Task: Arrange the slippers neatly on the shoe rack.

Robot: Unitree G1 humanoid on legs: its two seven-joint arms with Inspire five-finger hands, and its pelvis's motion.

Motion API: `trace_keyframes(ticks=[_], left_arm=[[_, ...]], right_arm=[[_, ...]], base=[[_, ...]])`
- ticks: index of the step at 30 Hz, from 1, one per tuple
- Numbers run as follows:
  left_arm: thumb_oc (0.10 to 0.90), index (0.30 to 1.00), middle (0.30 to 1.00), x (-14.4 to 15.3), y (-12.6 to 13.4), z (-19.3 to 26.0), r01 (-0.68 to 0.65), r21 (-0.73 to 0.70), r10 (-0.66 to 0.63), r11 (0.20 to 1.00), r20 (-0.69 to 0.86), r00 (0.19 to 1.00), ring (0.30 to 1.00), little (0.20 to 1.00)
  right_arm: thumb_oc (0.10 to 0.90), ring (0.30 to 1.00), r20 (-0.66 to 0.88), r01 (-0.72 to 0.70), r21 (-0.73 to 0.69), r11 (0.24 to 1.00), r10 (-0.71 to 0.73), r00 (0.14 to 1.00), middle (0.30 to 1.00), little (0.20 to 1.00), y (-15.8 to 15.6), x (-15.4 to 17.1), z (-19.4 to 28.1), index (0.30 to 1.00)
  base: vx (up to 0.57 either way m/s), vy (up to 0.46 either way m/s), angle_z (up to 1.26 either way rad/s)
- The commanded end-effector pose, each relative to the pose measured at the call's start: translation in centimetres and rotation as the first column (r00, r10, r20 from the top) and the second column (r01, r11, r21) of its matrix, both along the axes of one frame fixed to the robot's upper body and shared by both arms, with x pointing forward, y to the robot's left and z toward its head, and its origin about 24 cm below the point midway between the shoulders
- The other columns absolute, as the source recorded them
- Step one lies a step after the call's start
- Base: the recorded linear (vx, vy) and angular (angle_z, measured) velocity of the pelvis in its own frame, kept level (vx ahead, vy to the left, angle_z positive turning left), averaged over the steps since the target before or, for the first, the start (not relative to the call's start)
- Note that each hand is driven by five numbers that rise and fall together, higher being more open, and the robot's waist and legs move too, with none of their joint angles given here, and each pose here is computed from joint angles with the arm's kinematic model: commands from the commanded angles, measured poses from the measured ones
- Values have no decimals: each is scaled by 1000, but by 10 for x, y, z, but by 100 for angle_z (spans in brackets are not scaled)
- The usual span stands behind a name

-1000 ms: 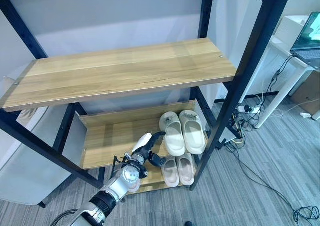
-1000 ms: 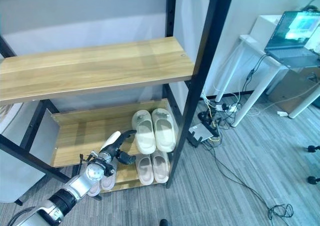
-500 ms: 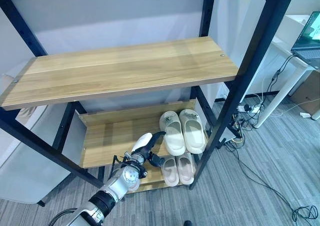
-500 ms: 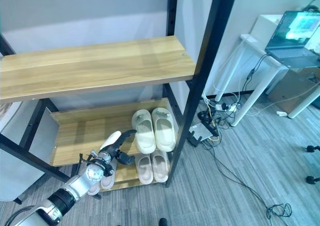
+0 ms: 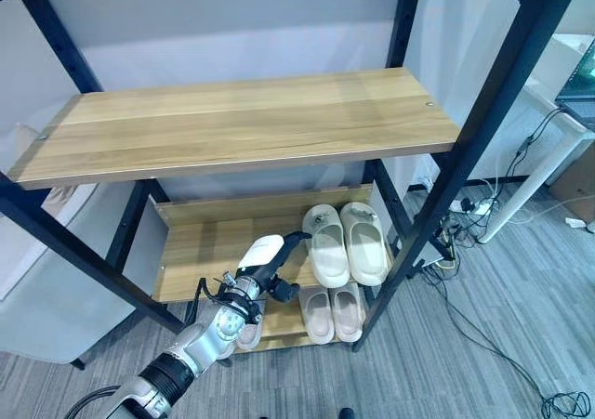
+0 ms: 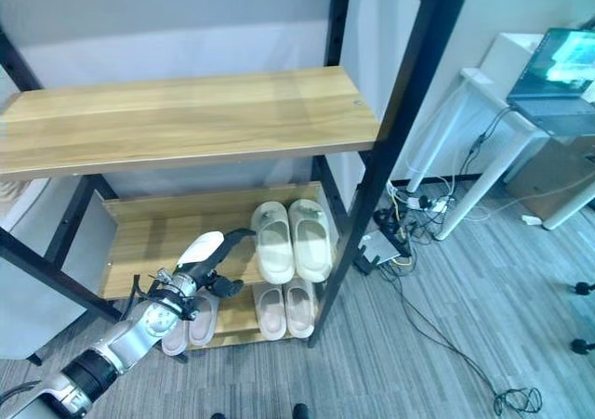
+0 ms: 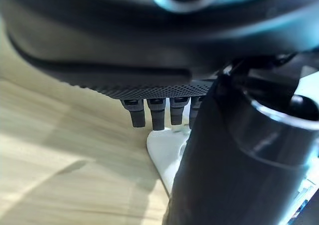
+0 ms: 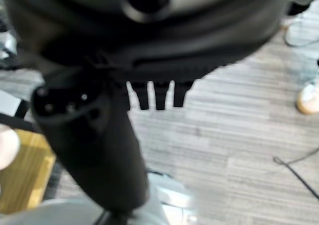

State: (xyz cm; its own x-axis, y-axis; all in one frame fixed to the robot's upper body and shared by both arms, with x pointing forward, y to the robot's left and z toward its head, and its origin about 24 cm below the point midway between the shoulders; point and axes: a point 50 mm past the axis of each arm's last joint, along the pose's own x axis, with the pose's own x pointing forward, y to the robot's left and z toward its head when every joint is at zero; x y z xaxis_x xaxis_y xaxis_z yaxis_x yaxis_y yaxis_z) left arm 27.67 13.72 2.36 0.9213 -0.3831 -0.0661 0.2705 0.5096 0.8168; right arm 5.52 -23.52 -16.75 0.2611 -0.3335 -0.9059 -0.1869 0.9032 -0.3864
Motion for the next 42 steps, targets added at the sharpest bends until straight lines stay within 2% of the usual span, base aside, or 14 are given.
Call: trace_keyframes(ticks=[1,10,15,27,31,32,33,35,36,38,39,40,41,42], left_arm=[[800,900,900,17,15,57,-1,-107,27,994,245,969,900,900],[800,900,900,-17,46,50,-82,-313,131,946,141,981,900,900],[800,900,900,-46,69,32,-207,-507,217,837,-39,975,900,900],[800,900,900,-86,89,-21,-369,-462,222,806,-341,913,900,900],[800,900,900,-102,100,-72,-538,-315,344,782,-502,793,900,900],[800,900,900,-111,102,-99,-619,-223,406,753,-582,705,900,900],[800,900,900,-111,101,-100,-618,-225,405,754,-581,706,900,900],[800,900,900,-127,112,-131,-727,-63,527,684,-646,552,900,900],[800,900,900,-126,111,-131,-726,-65,526,684,-646,554,900,900],[800,900,900,-146,122,-152,-770,121,638,626,-648,416,900,900],[800,900,900,-146,121,-152,-770,120,637,626,-648,417,900,900],[800,900,900,-158,125,-160,-780,196,672,595,-653,349,900,900],[800,900,900,-186,131,-171,-813,300,712,498,-676,187,900,900],[800,900,900,-196,134,-174,-826,332,723,456,-679,126,900,900]], right_arm=[[800,900,-35,-21,33,999,23,999,900,900,11,-9,-4,900],[800,900,-39,-39,44,998,41,998,900,900,16,-7,-5,900],[800,900,-23,-61,37,997,62,998,900,900,13,1,-3,900],[800,900,-13,-74,37,997,74,997,900,900,11,5,-2,900],[800,900,2,-69,29,997,69,998,900,900,8,10,-1,900],[800,900,31,-78,11,997,78,996,900,900,5,17,1,900],[800,900,32,-78,9,997,77,996,900,900,5,18,2,900],[800,900,313,3,-52,999,13,950,900,900,-17,78,27,900],[800,900,314,5,-54,999,12,949,900,900,-18,78,28,900],[800,900,430,55,-96,994,-8,903,900,900,-26,96,41,900],[800,900,430,55,-97,994,-8,903,900,900,-26,97,41,900],[800,900,407,66,-69,995,-33,913,900,900,-20,89,35,900],[800,900,345,102,-26,994,-87,934,900,900,-9,74,24,900],[800,900,328,117,-11,993,-107,939,900,900,-7,70,21,900]], base=[[-50,2,2],[-49,18,8],[-48,14,2],[-28,1,4],[-9,0,3],[0,0,0],[0,0,0],[0,0,0],[1,0,-3],[-2,2,-16],[-1,3,-22],[19,0,-13],[30,3,-6],[0,0,0]])
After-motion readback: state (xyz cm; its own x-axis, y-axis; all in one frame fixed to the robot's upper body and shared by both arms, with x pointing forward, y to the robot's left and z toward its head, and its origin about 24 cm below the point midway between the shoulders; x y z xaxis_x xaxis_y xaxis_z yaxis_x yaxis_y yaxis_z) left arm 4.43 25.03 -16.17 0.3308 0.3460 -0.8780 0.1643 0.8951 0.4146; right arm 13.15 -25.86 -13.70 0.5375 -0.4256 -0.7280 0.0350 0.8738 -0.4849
